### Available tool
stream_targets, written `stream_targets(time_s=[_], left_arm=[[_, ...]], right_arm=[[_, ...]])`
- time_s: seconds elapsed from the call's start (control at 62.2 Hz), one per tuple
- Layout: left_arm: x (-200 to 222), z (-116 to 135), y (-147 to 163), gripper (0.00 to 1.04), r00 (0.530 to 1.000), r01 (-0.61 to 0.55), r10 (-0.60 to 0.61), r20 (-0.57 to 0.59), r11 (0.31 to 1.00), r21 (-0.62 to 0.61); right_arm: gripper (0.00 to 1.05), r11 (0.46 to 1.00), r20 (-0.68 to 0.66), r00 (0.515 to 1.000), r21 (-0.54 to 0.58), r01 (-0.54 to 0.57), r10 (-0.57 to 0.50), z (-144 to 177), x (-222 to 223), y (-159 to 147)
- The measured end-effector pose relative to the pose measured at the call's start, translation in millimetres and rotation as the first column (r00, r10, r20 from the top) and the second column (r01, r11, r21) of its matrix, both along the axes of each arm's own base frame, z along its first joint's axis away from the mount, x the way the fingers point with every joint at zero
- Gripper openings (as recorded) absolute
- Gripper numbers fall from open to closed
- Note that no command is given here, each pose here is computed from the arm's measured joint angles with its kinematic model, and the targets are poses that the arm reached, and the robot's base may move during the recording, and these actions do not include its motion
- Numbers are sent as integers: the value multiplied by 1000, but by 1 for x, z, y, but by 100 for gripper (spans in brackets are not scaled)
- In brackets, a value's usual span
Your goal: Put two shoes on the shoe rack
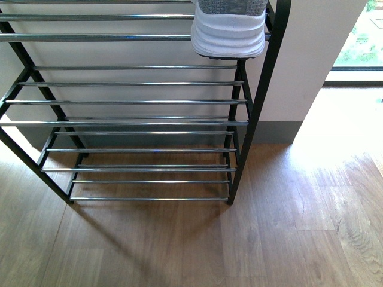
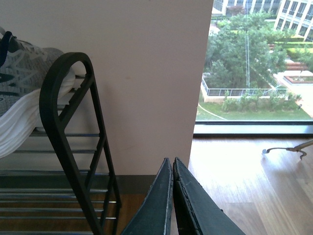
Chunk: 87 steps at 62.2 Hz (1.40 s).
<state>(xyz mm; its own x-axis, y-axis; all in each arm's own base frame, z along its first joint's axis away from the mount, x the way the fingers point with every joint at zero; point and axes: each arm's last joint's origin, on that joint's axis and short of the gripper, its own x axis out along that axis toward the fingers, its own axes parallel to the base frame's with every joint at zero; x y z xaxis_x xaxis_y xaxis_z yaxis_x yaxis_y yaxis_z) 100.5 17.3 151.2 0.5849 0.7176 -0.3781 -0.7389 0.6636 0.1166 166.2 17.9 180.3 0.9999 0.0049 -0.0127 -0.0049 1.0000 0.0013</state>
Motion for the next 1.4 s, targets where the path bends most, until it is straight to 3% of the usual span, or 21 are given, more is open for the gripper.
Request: stream_targets(time_s=[0.386, 1.399], left_arm=[[0, 0, 0, 3, 1000, 0, 0, 0, 1000, 0], [0, 0, 0, 3, 1000, 0, 0, 0, 1000, 0]], right_arm=[[1, 1000, 17, 1000, 2, 7, -7, -11, -23, -17], [1, 1000, 33, 999, 2, 2, -2, -7, -55, -18]])
